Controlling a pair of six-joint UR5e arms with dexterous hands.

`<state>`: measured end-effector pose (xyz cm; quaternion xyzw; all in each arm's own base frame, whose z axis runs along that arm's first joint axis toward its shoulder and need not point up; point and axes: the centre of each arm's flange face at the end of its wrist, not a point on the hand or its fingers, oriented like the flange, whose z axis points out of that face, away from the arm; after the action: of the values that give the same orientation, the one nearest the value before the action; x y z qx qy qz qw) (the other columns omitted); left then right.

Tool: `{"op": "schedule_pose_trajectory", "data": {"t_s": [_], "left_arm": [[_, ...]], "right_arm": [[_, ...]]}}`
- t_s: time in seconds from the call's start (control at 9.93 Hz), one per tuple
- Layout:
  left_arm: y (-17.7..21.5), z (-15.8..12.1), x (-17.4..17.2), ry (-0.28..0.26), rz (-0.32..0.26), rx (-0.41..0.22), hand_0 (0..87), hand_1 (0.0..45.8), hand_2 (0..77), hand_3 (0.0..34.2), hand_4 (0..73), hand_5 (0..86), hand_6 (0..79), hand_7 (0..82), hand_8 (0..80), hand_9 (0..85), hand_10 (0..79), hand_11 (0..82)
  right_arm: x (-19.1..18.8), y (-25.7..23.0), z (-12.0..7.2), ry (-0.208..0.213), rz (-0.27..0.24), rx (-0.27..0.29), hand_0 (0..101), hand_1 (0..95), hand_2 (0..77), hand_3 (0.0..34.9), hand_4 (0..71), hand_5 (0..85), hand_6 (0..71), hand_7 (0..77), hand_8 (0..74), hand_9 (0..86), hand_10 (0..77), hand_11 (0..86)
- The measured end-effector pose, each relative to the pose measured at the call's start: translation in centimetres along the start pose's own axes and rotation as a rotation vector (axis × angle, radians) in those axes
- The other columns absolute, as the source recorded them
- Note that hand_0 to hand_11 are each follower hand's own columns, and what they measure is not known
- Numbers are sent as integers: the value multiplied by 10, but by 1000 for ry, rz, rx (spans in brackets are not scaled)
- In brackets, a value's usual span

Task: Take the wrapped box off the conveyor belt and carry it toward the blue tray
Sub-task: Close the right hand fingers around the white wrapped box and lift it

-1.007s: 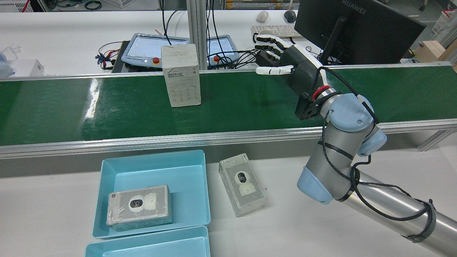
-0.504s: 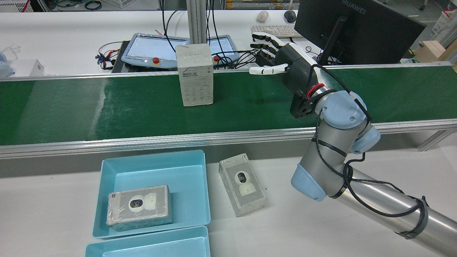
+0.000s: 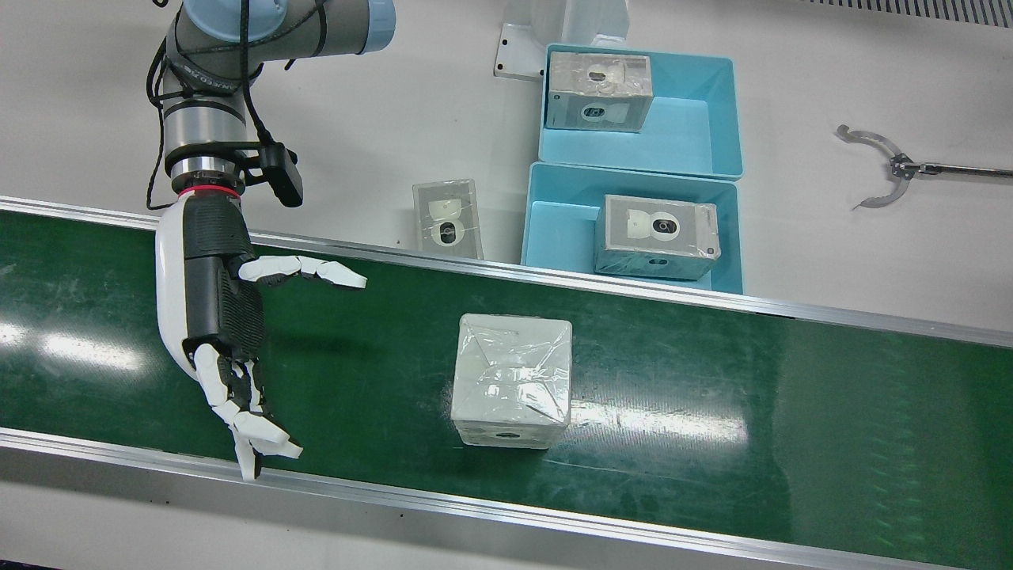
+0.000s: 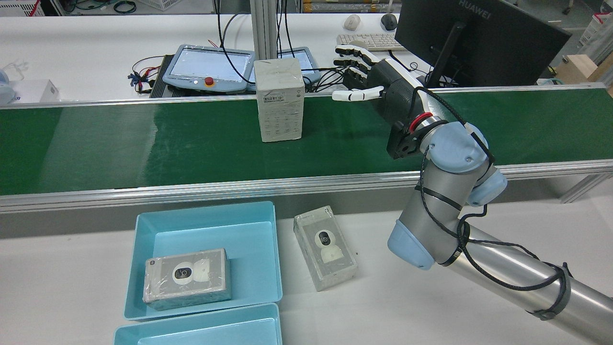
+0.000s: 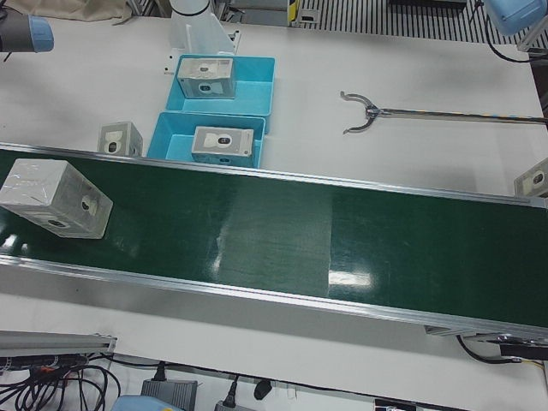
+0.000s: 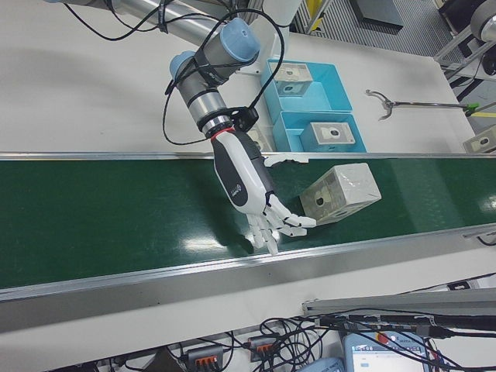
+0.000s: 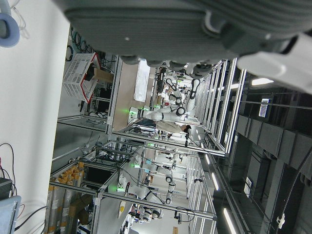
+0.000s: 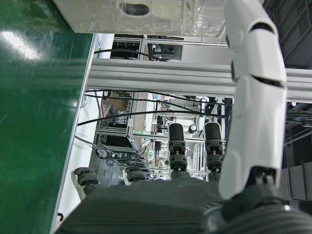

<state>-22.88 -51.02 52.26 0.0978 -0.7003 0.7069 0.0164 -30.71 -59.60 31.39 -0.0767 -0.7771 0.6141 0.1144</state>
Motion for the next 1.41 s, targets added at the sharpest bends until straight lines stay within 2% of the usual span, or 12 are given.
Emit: {"op": "schedule_pose_trajectory", "data": {"t_s": [1.21,1.41], "left_arm": [[0,0,0,0,0,0,0,0,11,0,0,5,0,5,5,0,5,0],[0,0,0,0,0,0,0,0,11,0,0,5,0,5,5,5,5,0]], "right_arm": [[16,2,-1,21,5,1,463,136,185,300,98,251,0,262,0,65,27,49],[18,2,-1,23,6,0,464,136,213,300,142,278,0,267,0,65,44,60]]}}
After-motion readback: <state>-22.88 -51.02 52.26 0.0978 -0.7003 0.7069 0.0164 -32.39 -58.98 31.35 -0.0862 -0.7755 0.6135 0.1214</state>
